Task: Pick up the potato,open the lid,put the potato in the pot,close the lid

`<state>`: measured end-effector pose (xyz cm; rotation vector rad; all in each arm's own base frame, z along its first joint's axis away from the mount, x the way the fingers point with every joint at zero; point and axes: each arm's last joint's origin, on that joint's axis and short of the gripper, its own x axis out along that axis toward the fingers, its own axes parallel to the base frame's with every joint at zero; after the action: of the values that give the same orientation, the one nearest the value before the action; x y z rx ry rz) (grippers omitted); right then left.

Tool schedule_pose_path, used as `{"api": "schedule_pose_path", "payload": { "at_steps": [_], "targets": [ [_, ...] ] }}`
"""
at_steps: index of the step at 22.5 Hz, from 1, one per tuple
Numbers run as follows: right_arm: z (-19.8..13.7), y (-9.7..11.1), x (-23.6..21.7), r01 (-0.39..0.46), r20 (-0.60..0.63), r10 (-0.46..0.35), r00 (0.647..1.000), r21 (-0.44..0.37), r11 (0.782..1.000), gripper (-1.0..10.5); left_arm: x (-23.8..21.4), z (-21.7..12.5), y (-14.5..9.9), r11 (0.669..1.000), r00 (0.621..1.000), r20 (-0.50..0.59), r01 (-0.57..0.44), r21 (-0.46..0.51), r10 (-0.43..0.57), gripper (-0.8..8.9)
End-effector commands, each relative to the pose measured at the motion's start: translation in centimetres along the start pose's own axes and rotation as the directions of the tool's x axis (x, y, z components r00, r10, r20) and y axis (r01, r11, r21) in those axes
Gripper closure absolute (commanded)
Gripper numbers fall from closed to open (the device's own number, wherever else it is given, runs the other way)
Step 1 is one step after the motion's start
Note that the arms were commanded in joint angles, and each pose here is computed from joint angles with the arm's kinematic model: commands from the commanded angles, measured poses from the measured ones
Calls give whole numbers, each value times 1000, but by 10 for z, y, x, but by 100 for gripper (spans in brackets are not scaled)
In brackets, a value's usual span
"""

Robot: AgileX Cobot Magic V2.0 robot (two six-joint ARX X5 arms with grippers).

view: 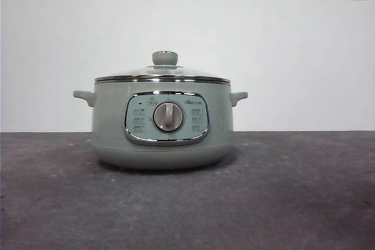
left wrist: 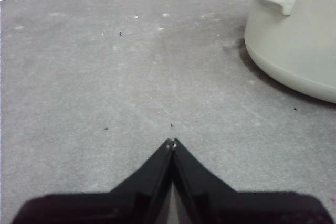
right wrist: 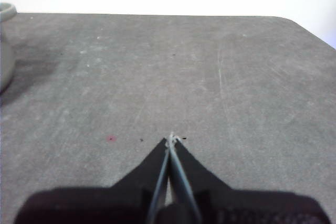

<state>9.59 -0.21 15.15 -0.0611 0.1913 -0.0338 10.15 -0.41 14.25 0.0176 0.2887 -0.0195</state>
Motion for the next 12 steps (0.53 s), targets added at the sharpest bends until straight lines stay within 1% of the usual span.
{"api": "schedule_pose_path", "payload": {
  "at_steps": [1,12],
  "targets": [
    [-2,0,1,4,-2,-4,1000,-18,1000,946,1,-3,0,1000,1000,-5,2,-6,-2,816],
    [-2,0,0,5,10,-5,1000,-19,1000,946,1,-3,0,1000,1000,-5,2,-6,-2,816]
  ]
}}
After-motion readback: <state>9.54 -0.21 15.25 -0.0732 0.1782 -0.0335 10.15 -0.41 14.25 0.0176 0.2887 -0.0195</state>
